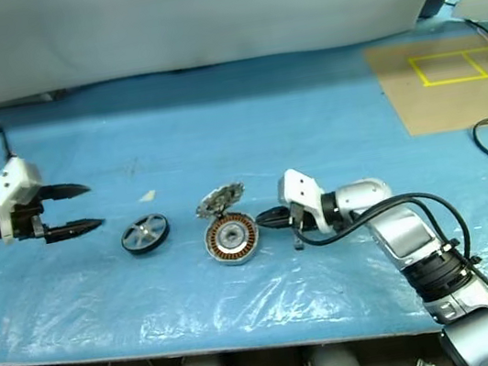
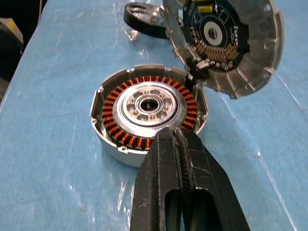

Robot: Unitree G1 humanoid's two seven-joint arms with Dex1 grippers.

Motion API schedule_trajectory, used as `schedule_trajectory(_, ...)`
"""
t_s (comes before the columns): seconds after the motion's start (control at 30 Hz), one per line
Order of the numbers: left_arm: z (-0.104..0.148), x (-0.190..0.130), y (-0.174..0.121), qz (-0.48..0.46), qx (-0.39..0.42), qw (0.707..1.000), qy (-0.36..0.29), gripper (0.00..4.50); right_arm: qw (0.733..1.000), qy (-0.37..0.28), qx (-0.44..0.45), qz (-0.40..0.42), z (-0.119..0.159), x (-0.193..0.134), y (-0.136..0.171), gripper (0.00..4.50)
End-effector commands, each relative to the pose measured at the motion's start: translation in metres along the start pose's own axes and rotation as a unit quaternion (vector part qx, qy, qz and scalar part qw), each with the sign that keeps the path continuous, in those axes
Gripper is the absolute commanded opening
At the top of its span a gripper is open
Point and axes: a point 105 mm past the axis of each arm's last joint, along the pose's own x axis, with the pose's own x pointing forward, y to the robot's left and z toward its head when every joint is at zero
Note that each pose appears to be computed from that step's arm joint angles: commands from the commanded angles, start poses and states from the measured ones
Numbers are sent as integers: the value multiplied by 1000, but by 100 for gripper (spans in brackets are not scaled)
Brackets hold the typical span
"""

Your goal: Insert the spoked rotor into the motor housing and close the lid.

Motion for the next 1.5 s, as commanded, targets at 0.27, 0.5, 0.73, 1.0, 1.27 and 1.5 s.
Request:
schedule_trajectory(0.27, 37, 37, 22, -106, 70, 988, 86, 441, 999, 13, -16, -36, 14, -9, 12, 5)
schedule_trajectory(0.5, 27, 65, -7, -191, 97, 969, 123, 441, 998, 18, -10, -60, 8, -11, 12, 5)
schedule_trajectory(0.73, 26, 69, -14, -194, 77, 969, 133, 441, 997, 26, -8, -67, -2, -11, 15, 5)
schedule_trajectory(1.0, 10, 63, -5, -153, 57, 970, 181, 441, 998, 30, -16, -60, -3, -6, 18, 5)
schedule_trajectory(1.27, 12, 75, -3, -132, 30, 975, 175, 441, 998, 33, -16, -55, -4, -3, 19, 5)
schedule_trajectory(1.5, 9, 80, -4, -127, 3, 975, 180, 441, 997, 49, -32, -41, -4, -1, 29, 5)
